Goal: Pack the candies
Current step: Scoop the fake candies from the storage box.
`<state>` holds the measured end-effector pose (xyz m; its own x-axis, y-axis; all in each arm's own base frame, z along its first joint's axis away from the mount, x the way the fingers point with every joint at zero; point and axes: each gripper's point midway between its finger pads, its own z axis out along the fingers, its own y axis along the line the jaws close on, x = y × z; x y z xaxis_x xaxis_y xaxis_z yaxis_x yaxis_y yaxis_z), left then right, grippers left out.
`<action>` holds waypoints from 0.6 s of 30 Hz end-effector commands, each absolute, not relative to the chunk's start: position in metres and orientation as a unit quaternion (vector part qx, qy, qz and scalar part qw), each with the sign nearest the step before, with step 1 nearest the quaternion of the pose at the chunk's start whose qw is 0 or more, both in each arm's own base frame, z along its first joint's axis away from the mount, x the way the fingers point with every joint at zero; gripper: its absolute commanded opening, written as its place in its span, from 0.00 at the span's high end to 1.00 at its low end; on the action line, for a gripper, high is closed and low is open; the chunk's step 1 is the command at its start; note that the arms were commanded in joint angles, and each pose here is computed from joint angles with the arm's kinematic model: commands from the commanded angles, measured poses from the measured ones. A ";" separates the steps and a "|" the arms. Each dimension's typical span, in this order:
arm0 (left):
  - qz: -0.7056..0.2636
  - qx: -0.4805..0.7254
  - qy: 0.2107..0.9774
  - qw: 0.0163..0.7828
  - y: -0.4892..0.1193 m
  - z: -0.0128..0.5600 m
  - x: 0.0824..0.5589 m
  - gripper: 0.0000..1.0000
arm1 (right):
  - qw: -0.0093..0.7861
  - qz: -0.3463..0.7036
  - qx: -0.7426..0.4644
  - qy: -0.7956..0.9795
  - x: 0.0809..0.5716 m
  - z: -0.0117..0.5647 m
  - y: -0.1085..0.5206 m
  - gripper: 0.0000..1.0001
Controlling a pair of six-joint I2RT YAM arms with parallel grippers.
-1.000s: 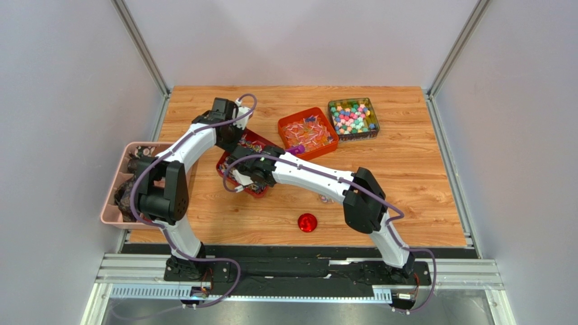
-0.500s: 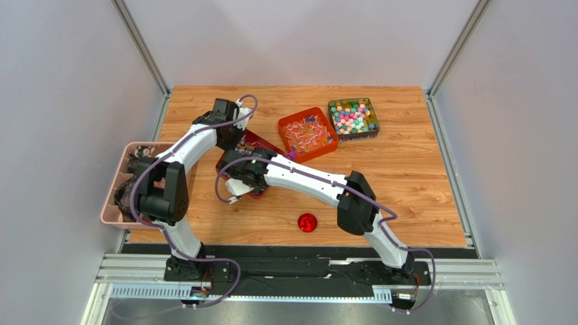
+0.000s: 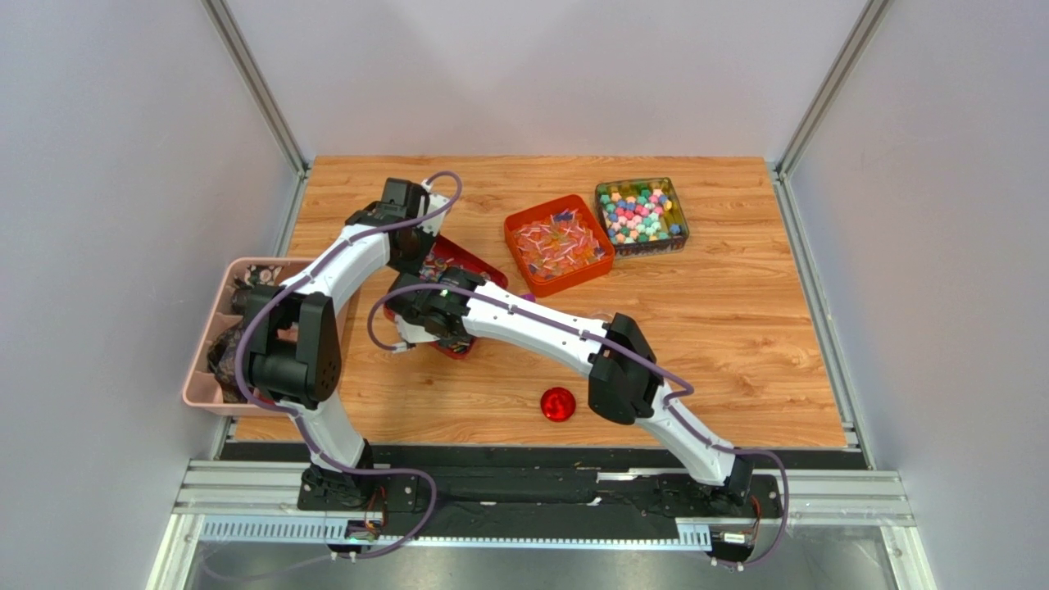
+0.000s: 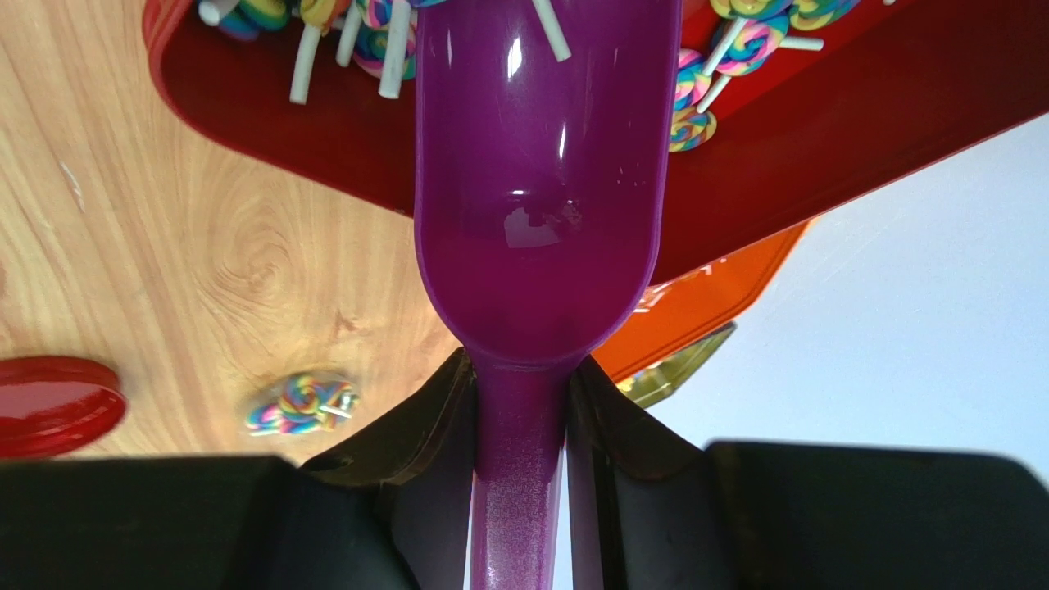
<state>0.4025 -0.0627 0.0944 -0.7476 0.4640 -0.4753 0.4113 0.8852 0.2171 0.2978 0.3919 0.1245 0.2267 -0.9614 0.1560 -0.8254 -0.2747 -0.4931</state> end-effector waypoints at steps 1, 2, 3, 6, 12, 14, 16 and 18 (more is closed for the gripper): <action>-0.006 0.193 0.926 0.325 -0.085 0.133 0.414 1.00 | 0.081 -0.229 -0.746 0.620 0.277 0.098 0.367 1.00; -0.007 0.190 0.928 0.322 -0.085 0.132 0.414 1.00 | 0.085 -0.236 -0.745 0.618 0.279 0.097 0.368 1.00; -0.007 0.189 0.929 0.317 -0.085 0.130 0.413 1.00 | 0.084 -0.239 -0.746 0.615 0.279 0.096 0.368 1.00; -0.018 0.187 0.932 0.310 -0.088 0.127 0.410 1.00 | 0.101 -0.284 -0.757 0.579 0.290 0.093 0.367 1.00; -0.023 0.183 0.935 0.303 -0.089 0.123 0.405 1.00 | 0.137 -0.281 -0.770 0.556 0.283 0.106 0.391 1.00; -0.024 0.182 0.935 0.304 -0.090 0.124 0.405 1.00 | 0.137 -0.282 -0.771 0.555 0.282 0.103 0.397 1.00; -0.024 0.180 0.936 0.302 -0.089 0.124 0.403 1.00 | 0.146 -0.276 -0.765 0.564 0.283 0.102 0.404 1.00; -0.024 0.177 0.936 0.303 -0.089 0.125 0.402 1.00 | 0.148 -0.265 -0.764 0.570 0.280 0.101 0.407 1.00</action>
